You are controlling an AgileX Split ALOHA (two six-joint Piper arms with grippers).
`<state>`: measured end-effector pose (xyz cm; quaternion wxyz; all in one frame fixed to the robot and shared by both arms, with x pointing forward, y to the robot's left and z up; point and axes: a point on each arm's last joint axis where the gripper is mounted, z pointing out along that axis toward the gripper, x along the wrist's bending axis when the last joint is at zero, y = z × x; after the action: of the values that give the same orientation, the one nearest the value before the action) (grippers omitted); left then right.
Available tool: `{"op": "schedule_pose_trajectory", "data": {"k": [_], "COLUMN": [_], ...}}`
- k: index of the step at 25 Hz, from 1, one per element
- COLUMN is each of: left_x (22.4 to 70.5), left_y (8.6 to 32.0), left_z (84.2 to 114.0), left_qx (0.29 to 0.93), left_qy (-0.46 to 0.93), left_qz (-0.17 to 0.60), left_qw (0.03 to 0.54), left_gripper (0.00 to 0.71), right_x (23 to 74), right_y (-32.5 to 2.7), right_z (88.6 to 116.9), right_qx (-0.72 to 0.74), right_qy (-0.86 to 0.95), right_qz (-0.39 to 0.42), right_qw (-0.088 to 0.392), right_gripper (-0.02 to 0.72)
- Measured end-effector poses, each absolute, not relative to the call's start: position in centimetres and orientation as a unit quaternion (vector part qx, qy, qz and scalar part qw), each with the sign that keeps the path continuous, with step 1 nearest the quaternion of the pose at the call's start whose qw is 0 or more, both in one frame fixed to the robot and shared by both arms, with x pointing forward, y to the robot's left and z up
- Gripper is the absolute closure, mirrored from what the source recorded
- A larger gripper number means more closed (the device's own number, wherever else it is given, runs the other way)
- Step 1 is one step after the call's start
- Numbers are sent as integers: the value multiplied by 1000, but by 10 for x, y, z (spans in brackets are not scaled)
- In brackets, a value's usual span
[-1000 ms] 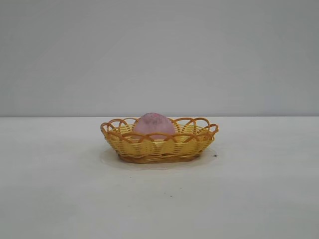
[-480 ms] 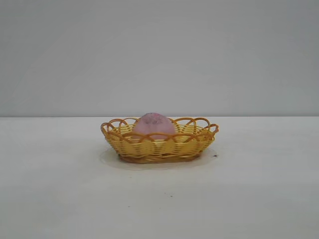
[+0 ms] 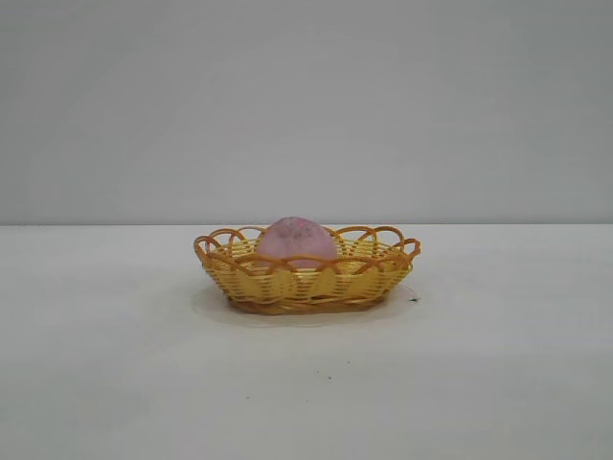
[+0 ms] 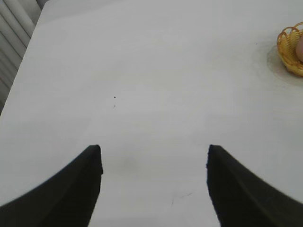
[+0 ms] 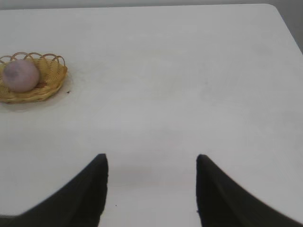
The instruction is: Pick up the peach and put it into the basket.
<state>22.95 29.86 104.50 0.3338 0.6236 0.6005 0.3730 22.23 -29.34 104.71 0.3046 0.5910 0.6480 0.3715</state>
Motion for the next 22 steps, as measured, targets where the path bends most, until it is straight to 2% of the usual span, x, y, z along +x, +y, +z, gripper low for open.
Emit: {"op": "schedule_pose_trajectory", "data": {"k": [22], "left_x": [229], "left_y": [299], "left_z": [1045], "left_qx": [635], "left_qy": [589], "left_qz": [367], "left_qw": [340], "left_gripper": [247], "right_x": [222], "right_y": [-293], "right_z": [1047], "right_qx": [591], "right_qy": [648], "right_qz": [372], "right_qw": [304], "right_gripper": [359]}}
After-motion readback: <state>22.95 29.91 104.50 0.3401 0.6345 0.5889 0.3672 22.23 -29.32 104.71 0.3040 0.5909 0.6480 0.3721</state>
